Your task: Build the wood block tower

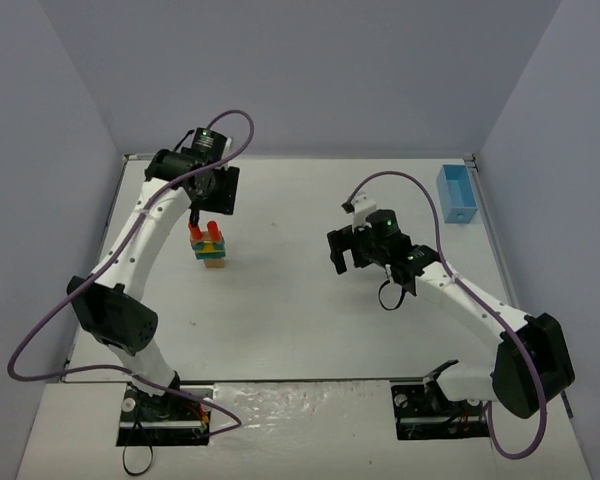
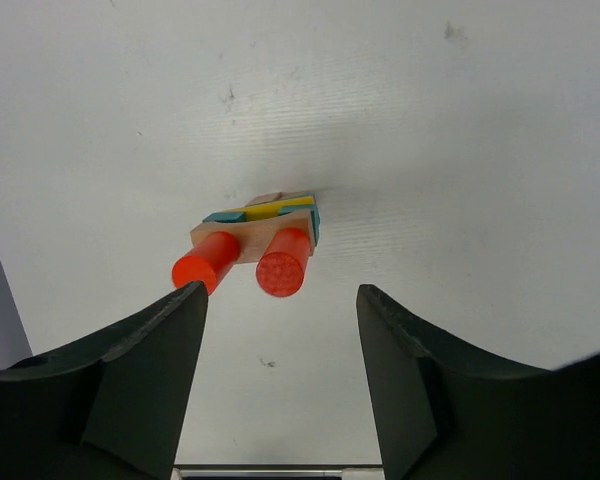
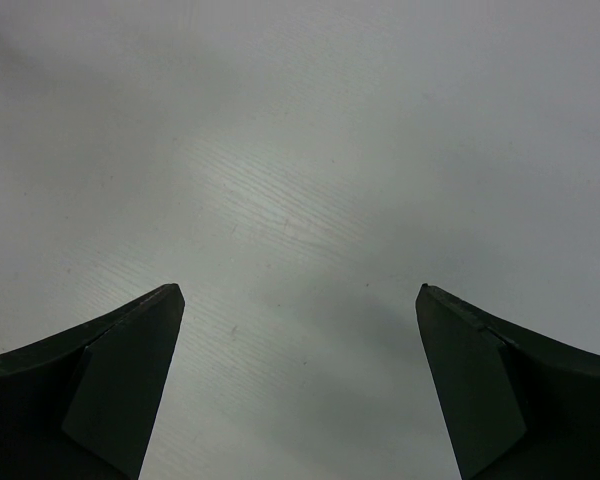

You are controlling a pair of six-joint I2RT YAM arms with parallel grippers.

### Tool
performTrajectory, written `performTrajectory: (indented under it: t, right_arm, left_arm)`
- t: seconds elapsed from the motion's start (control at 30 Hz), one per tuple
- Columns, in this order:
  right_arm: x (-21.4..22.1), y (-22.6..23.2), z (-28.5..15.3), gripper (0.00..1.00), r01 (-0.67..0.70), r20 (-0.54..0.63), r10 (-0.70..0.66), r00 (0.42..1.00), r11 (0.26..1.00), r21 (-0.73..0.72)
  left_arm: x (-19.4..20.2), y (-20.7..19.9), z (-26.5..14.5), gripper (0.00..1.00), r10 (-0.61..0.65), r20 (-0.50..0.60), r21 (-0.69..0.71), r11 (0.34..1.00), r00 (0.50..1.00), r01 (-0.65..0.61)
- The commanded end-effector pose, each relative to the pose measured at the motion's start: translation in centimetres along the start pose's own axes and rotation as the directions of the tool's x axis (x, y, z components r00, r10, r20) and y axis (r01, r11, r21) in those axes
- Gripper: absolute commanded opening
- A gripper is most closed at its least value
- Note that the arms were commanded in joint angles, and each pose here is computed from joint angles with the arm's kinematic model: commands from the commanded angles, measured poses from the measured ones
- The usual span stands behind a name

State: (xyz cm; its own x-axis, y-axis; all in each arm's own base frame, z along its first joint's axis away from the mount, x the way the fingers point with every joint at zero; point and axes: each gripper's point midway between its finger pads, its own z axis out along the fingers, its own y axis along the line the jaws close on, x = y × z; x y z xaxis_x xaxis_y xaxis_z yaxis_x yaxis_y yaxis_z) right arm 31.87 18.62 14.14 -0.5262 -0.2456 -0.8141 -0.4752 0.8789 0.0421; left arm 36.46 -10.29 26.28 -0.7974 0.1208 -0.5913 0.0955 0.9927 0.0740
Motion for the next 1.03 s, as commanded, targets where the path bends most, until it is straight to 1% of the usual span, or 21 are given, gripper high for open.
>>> performTrajectory:
  t: [0.0,0.03,0.1,0.13,0.2,0.27,0.33,0.37,0.43,0.5,0.6,0.8,1.0]
  right_arm:
    - [-9.2,-1.8,-5.9,1.00,-0.067,0.284,0.042,0.958,0.995,0.080]
    - [-10.6,-2.3,-7.7,1.00,-0.081,0.332,0.042,0.942,0.991,0.106]
    - [-12.6,-3.4,-10.9,1.00,-0.113,0.413,0.037,0.910,0.980,0.162]
    - [-13.4,-4.3,-12.5,1.00,-0.137,0.451,0.032,0.892,0.970,0.202]
    - [-14.9,-5.5,-16.6,1.00,-0.190,0.544,0.022,0.839,0.948,0.254]
    - [-15.9,-6.7,-20.3,1.00,-0.241,0.616,0.009,0.788,0.925,0.295]
    - [-15.8,-7.4,-22.5,1.00,-0.261,0.639,-0.008,0.769,0.909,0.326]
    - [-15.9,-7.8,-24.3,1.00,-0.288,0.669,-0.013,0.743,0.896,0.338]
    - [-16.1,-8.3,-26.3,1.00,-0.267,0.682,-0.070,0.728,0.887,0.377]
    - [-16.3,-8.5,-28.1,1.00,-0.276,0.703,-0.089,0.705,0.879,0.388]
    - [-16.0,-8.7,-29.1,1.00,-0.285,0.715,-0.097,0.692,0.873,0.395]
    - [-14.9,-9.3,-29.9,1.00,-0.299,0.715,-0.113,0.690,0.855,0.423]
    - [-14.7,-9.7,-30.8,1.00,-0.310,0.719,-0.125,0.683,0.842,0.441]
  left_arm:
    - [-3.3,4.1,-10.6,0.72,-0.067,0.326,-0.063,0.994,0.943,0.092]
    - [-3.2,4.8,-11.6,0.75,-0.068,0.358,-0.078,0.992,0.931,0.103]
    - [-2.2,6.6,-14.3,0.84,-0.075,0.428,-0.118,0.983,0.901,0.138]
    - [-1.4,7.7,-16.3,0.88,-0.082,0.475,-0.129,0.978,0.876,0.161]
    - [0.4,9.3,-18.1,0.93,-0.077,0.519,-0.165,0.968,0.851,0.189]
    - [1.8,10.4,-20.4,0.96,-0.081,0.574,-0.163,0.964,0.815,0.211]
    - [3.4,11.2,-21.6,0.97,-0.084,0.603,-0.167,0.959,0.794,0.229]
    - [4.8,11.8,-21.9,0.97,-0.083,0.614,-0.178,0.954,0.785,0.240]
    - [6.3,12.7,-23.0,0.97,-0.086,0.647,-0.183,0.947,0.758,0.264]
    - [7.7,13.4,-24.4,0.97,-0.089,0.684,-0.175,0.944,0.724,0.280]
    - [9.0,14.0,-25.3,0.97,-0.088,0.706,-0.173,0.941,0.702,0.291]
    - [11.3,14.4,-26.7,0.97,-0.113,0.748,-0.130,0.941,0.654,0.311]
    - [11.8,14.6,-26.8,0.97,-0.113,0.743,-0.134,0.941,0.660,0.312]
